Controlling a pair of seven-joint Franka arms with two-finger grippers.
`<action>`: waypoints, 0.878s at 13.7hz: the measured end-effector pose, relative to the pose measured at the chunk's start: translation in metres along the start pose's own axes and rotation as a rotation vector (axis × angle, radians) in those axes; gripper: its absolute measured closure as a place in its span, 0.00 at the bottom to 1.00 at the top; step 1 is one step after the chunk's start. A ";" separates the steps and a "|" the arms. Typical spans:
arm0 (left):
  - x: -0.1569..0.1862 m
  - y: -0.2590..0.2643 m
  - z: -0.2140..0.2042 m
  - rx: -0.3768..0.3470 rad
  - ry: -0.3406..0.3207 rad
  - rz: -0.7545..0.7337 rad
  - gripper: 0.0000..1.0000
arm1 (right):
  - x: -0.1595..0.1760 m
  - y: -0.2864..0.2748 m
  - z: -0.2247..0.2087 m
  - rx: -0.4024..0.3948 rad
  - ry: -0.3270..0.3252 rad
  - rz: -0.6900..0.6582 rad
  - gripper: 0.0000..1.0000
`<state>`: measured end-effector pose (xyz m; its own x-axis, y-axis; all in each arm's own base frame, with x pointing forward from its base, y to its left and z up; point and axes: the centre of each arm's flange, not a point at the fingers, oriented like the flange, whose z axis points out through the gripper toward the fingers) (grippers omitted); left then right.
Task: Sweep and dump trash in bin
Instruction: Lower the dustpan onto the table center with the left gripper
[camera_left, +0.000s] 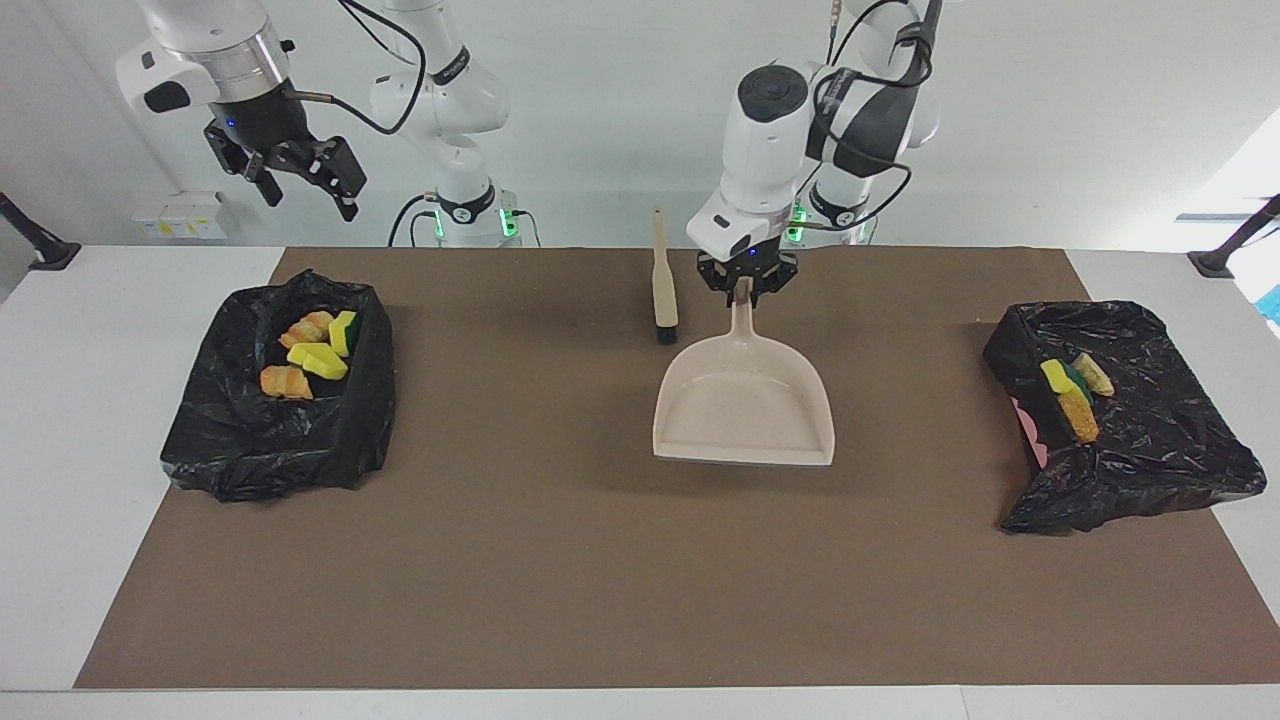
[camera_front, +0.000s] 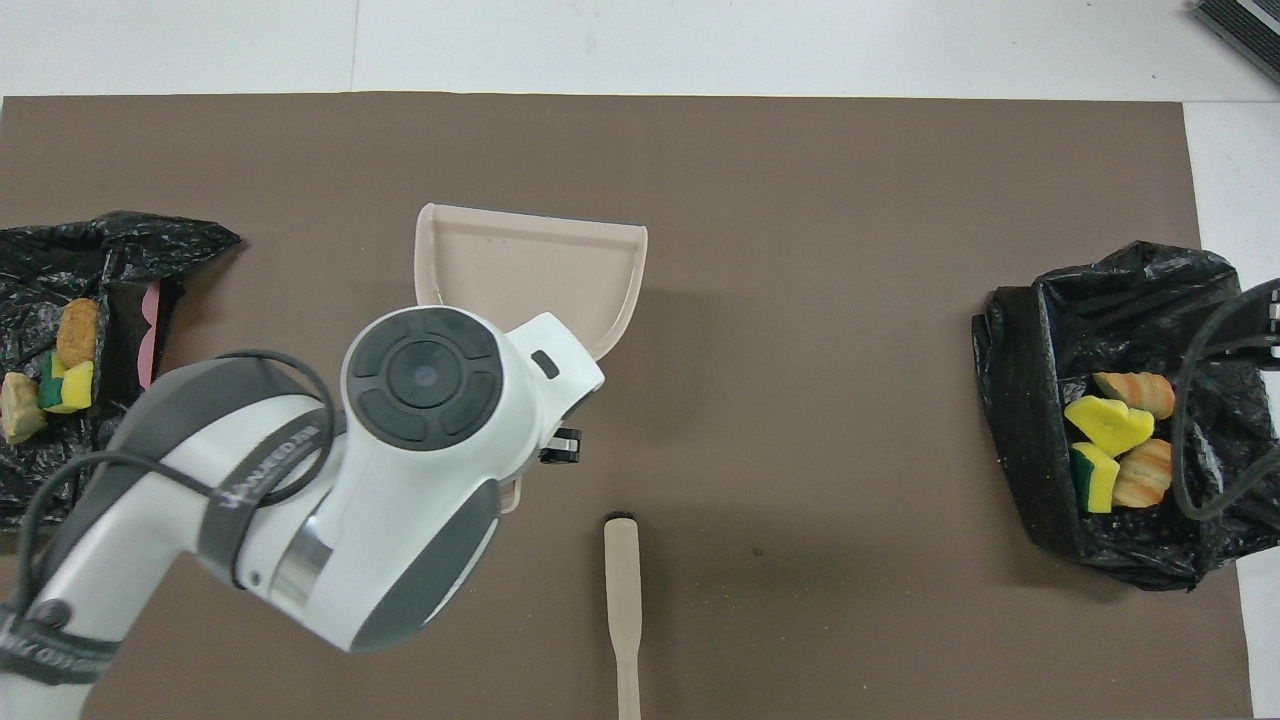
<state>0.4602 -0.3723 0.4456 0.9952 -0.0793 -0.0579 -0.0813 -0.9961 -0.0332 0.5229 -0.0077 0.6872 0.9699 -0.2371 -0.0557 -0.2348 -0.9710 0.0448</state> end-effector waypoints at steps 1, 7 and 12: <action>0.004 0.012 0.020 -0.008 0.000 -0.021 0.68 | 0.000 0.000 0.000 0.000 0.000 0.000 0.00; 0.013 0.050 0.071 -0.072 0.021 -0.064 0.68 | 0.000 0.001 0.000 0.000 0.000 0.002 0.00; 0.018 0.054 0.086 -0.091 0.038 -0.067 0.68 | 0.000 0.001 0.000 0.000 0.000 0.002 0.00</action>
<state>0.4688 -0.4247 0.3574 0.9997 -0.0121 -0.0209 -0.0109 -0.9984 0.0546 0.5228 -0.0085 0.6873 0.9695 -0.2387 -0.0557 -0.2364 -0.9706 0.0447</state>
